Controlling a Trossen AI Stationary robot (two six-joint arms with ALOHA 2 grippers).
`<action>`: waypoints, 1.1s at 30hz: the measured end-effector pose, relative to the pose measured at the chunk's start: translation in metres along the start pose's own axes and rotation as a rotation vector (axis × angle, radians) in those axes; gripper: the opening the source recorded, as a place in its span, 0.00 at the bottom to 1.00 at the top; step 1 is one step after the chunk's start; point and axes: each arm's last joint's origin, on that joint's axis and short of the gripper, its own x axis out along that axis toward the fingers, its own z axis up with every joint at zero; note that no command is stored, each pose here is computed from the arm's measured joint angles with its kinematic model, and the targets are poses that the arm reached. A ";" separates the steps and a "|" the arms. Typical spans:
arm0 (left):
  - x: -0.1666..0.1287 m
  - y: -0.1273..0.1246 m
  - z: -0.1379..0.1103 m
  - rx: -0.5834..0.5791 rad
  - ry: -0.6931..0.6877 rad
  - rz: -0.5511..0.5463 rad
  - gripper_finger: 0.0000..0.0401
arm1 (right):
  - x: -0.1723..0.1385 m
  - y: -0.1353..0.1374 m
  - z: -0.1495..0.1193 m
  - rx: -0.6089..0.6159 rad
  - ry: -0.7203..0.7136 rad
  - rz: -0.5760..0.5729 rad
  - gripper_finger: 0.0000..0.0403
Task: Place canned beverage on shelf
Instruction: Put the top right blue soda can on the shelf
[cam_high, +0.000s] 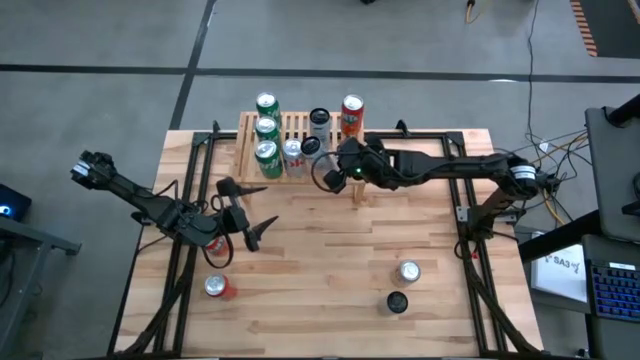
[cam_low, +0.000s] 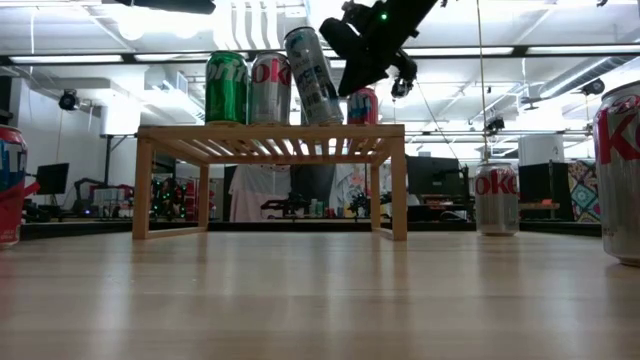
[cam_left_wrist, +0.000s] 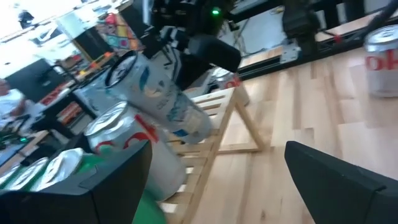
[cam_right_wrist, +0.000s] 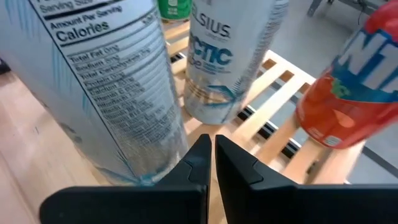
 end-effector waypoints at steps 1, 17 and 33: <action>0.000 0.000 0.000 -0.002 -0.004 -0.016 0.88 | -0.002 -0.001 0.001 -0.002 0.003 -0.001 0.03; 0.000 -0.001 0.000 -0.010 -0.009 -0.036 0.88 | -0.072 -0.015 0.039 0.055 -0.264 0.144 0.03; 0.000 -0.001 0.001 -0.007 -0.013 -0.034 0.88 | -0.057 0.006 0.051 0.014 -0.415 0.352 0.03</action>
